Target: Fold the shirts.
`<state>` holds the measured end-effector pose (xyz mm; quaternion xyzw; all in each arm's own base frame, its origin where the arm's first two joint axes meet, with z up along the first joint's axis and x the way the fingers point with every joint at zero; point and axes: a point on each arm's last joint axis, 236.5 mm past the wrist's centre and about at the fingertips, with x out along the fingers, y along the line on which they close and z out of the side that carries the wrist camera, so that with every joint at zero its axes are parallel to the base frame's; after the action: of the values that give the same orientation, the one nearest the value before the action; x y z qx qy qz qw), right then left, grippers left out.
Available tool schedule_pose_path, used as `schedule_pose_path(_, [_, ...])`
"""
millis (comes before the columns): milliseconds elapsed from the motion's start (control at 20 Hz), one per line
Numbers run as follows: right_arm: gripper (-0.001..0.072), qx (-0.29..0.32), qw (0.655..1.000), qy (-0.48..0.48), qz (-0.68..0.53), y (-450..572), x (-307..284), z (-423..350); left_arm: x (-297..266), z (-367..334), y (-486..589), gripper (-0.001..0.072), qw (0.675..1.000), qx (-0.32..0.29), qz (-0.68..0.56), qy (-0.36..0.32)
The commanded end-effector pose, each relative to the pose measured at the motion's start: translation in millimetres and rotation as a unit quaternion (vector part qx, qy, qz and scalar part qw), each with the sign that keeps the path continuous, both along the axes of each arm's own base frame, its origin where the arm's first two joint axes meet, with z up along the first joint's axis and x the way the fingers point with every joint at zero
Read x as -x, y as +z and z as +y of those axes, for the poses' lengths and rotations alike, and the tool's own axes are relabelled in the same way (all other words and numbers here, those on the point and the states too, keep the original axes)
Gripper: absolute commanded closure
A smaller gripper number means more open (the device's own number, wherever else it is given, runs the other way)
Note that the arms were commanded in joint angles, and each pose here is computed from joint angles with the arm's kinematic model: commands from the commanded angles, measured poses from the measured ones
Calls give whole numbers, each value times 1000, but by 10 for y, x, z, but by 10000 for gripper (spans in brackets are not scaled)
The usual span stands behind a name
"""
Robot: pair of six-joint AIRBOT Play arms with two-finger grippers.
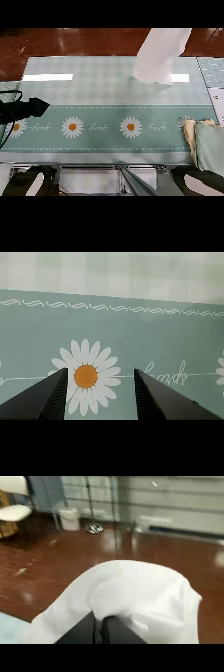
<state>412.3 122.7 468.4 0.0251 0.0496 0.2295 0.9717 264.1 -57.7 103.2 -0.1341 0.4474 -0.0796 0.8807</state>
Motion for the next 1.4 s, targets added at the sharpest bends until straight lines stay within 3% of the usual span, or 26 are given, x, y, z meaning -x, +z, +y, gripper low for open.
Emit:
schedule_pose_path(0, [693, 21, 996, 79, -21, 177, 548, 493, -74, 25, 30, 201, 999, 4, -33, 13])
schedule_pose_path(100, [693, 45, 988, 141, 33, -177, 697, 891, -145, 45, 91, 202, 998, 3, -52, 18])
schedule_pose_path(350, [693, 56, 942, 258, 206, -1657, 880, 1924, -244, 579, 164, 202, 990, -77, -74, 87])
schedule_pose_path(550, [692, 45, 894, 316, 315, -2858, 1070, 2883, -182, 606, 74, 202, 991, -58, -50, 106])
schedule_pose_path(750, [687, 52, 859, 306, 409, -3881, 1043, 3341, -80, 313, -171, 202, 996, 9, -7, 92])
schedule_pose_path(800, [545, 38, 852, 297, 429, -3998, 996, 3357, -63, 266, -223, 201, 996, 20, 0, 90])
schedule_pose_path(850, [286, 30, 853, 287, 435, -4035, 886, 3301, -48, 230, -266, 202, 996, 29, 7, 89])
schedule_pose_path(1000, [303, -8, 871, 230, 433, -3685, 266, 2626, 6, 194, -354, 201, 996, 34, 23, 84])
schedule_pose_path(1150, [304, -25, 891, 101, 441, -3391, -311, 1080, 218, 114, -490, 202, 995, 33, 73, 61])
schedule_pose_path(1250, [305, -21, 876, 2, 482, -3579, -279, -38, 561, -216, -694, 202, 987, 70, 144, -2])
schedule_pose_path(1350, [305, -65, 850, -68, 518, -3940, -37, -733, 902, -726, -901, 202, 966, 150, 201, -69])
